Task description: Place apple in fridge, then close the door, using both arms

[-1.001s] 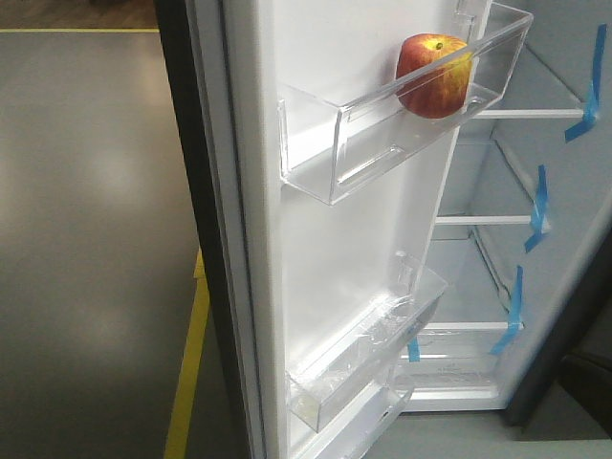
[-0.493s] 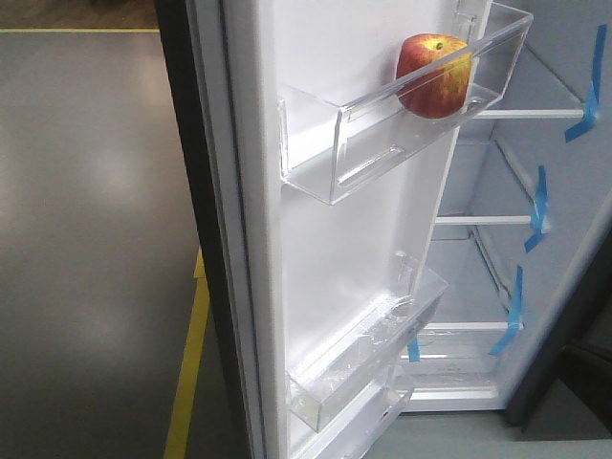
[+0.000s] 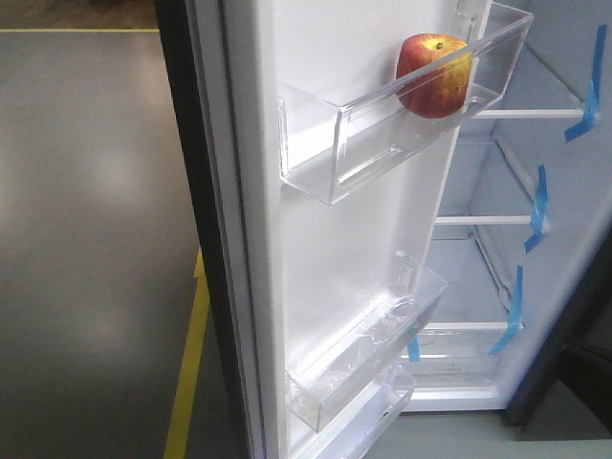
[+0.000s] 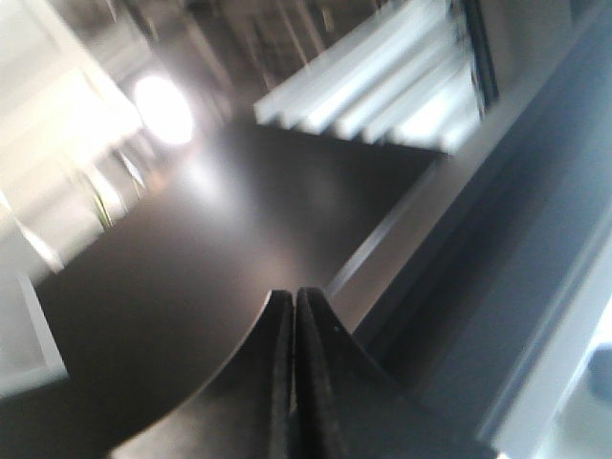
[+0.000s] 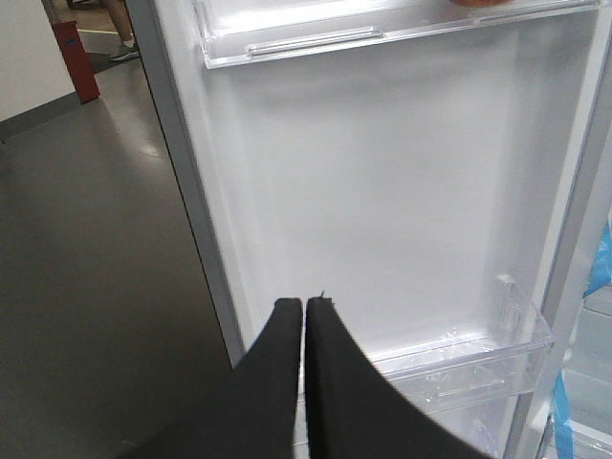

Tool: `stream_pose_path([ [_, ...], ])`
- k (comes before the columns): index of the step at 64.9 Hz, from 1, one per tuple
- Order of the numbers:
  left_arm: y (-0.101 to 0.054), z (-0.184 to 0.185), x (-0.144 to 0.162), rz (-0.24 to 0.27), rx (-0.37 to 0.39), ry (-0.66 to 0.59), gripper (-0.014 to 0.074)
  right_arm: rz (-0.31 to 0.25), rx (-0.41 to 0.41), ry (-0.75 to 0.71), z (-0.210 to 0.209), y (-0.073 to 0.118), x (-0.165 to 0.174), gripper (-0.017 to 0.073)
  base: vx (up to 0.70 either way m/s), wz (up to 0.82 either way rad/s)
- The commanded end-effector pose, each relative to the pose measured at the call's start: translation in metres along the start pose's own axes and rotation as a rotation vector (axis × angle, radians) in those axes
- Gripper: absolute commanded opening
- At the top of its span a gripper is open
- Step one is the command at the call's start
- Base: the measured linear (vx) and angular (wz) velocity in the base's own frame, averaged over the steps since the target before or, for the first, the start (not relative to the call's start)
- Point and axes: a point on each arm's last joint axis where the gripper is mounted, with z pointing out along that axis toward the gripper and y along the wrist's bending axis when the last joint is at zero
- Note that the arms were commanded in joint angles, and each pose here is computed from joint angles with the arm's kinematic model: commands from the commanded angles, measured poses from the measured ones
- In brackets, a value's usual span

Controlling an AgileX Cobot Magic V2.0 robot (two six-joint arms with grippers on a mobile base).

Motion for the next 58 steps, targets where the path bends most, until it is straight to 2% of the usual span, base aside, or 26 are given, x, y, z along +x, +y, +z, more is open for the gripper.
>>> stream_pose_path([
  [1, 0.001, 0.034, 0.004, -0.043, 0.146, 0.102, -0.0003, 0.013, 0.013, -0.058, -0.001, 0.0, -0.011, -0.0003, 0.0, 0.0],
  [10, 0.031, 0.082, 0.009, -0.055, 0.179, 0.181, 0.0029, 0.013, 0.006, -0.051, -0.001, 0.0, -0.01, -0.0003, 0.0, 0.0],
  [16, 0.045, 0.106, 0.011, -0.103, 0.191, 0.21, 0.0083, 0.013, -0.006, -0.039, -0.001, 0.001, -0.009, -0.0003, 0.0, 0.0],
  [25, 0.069, 0.134, 0.02, -0.185, 0.215, 0.295, 0.0222, 0.012, -0.009, -0.034, -0.001, 0.002, -0.009, -0.0003, 0.0, 0.0],
  [33, 0.081, 0.149, 0.026, -0.217, 0.233, 0.369, 0.034, 0.011, -0.009, -0.034, -0.001, 0.002, -0.009, -0.0003, 0.0, 0.0],
  [38, 0.083, 0.155, 0.03, -0.253, 0.265, 0.423, 0.0388, 0.011, -0.009, -0.034, -0.001, 0.002, -0.009, -0.0003, 0.0, 0.0],
  [44, 0.082, 0.159, 0.034, -0.272, 0.304, 0.483, 0.0415, 0.011, -0.008, -0.035, -0.001, 0.002, -0.009, -0.0003, 0.0, 0.0],
  [58, 0.07, 0.161, 0.039, -0.244, 0.383, 0.539, 0.0417, 0.011, -0.008, -0.035, -0.001, 0.002, -0.009, -0.0003, 0.0, 0.0],
])
